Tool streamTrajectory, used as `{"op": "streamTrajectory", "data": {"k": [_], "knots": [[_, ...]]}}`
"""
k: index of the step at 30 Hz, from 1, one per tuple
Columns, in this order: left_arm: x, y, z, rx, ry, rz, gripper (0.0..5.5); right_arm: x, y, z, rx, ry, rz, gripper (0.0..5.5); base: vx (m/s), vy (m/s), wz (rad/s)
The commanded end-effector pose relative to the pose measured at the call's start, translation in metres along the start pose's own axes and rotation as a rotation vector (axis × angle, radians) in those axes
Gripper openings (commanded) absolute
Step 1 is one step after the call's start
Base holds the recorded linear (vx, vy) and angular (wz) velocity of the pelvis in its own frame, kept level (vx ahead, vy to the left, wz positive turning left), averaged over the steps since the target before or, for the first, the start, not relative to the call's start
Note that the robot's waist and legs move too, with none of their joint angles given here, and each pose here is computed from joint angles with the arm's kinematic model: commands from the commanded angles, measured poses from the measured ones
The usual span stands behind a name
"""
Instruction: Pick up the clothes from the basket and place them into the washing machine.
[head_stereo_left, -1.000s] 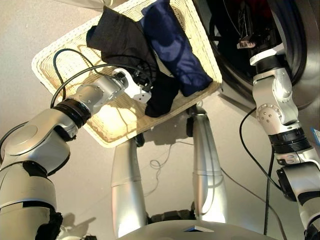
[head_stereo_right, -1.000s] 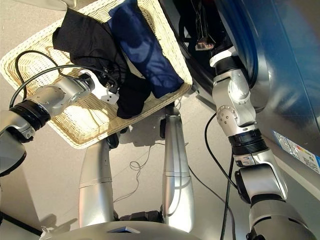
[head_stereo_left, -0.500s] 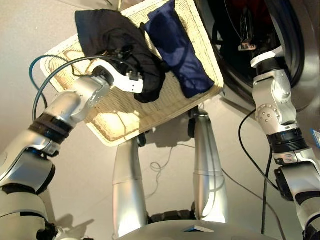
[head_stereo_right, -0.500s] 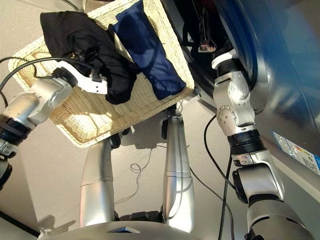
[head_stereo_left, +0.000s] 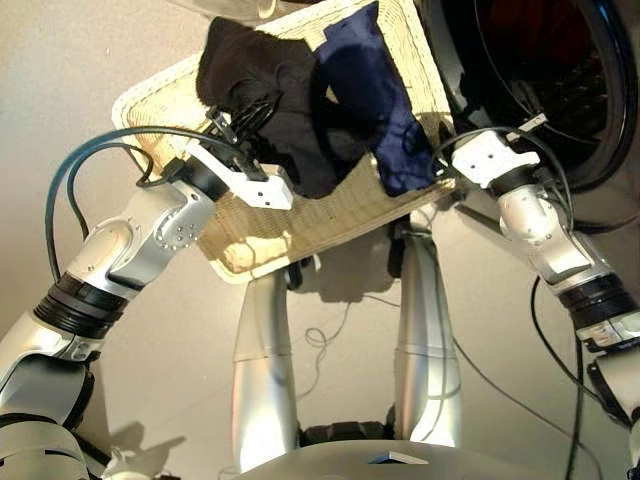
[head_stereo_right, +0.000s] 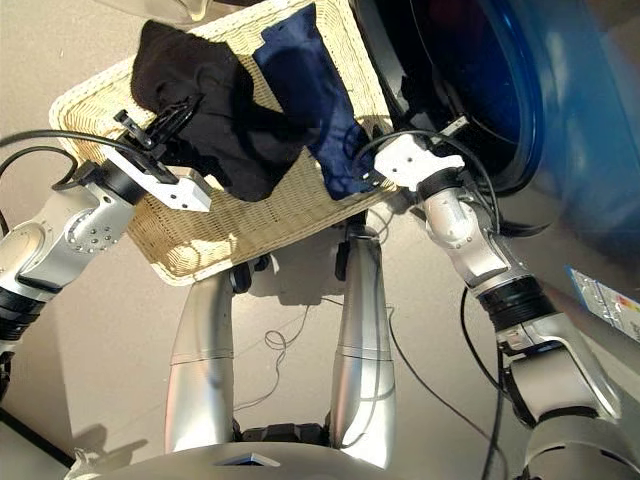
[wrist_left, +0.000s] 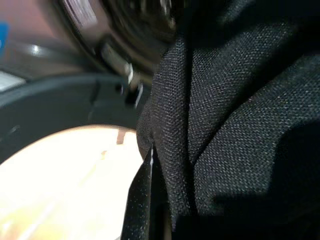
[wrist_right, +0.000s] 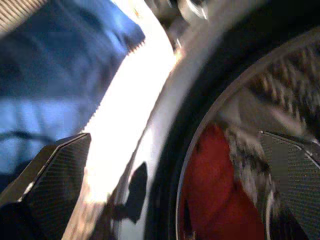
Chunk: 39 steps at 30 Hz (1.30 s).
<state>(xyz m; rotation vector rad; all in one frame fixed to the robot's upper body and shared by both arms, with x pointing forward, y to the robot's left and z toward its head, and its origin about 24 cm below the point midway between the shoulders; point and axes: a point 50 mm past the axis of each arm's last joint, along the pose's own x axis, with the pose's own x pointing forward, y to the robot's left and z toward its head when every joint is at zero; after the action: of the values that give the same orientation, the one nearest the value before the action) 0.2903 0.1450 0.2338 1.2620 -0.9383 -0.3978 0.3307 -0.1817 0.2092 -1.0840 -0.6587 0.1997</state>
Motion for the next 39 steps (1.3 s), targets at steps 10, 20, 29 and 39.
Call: {"op": "streamTrajectory", "data": {"k": [10,20,29,39], "knots": [[0.003,0.022,0.057,-0.372,-0.353,0.011,0.0,-0.009,0.014,0.05,0.301,-0.262,0.316,5.5,0.0,0.0,0.0],[0.008,0.018,0.071,-0.448,-0.426,-0.022,0.0,-0.001,0.011,0.069,0.34,-0.349,0.196,5.5,0.0,0.0,0.0],[0.012,0.018,0.086,-0.525,-0.487,-0.022,0.0,0.014,0.014,0.081,0.349,-0.373,0.03,5.5,0.0,0.0,0.0],[0.024,0.023,0.12,-0.577,-0.669,-0.094,0.0,0.033,0.024,0.108,0.317,-0.472,0.151,5.5,0.0,0.0,0.0]]}}
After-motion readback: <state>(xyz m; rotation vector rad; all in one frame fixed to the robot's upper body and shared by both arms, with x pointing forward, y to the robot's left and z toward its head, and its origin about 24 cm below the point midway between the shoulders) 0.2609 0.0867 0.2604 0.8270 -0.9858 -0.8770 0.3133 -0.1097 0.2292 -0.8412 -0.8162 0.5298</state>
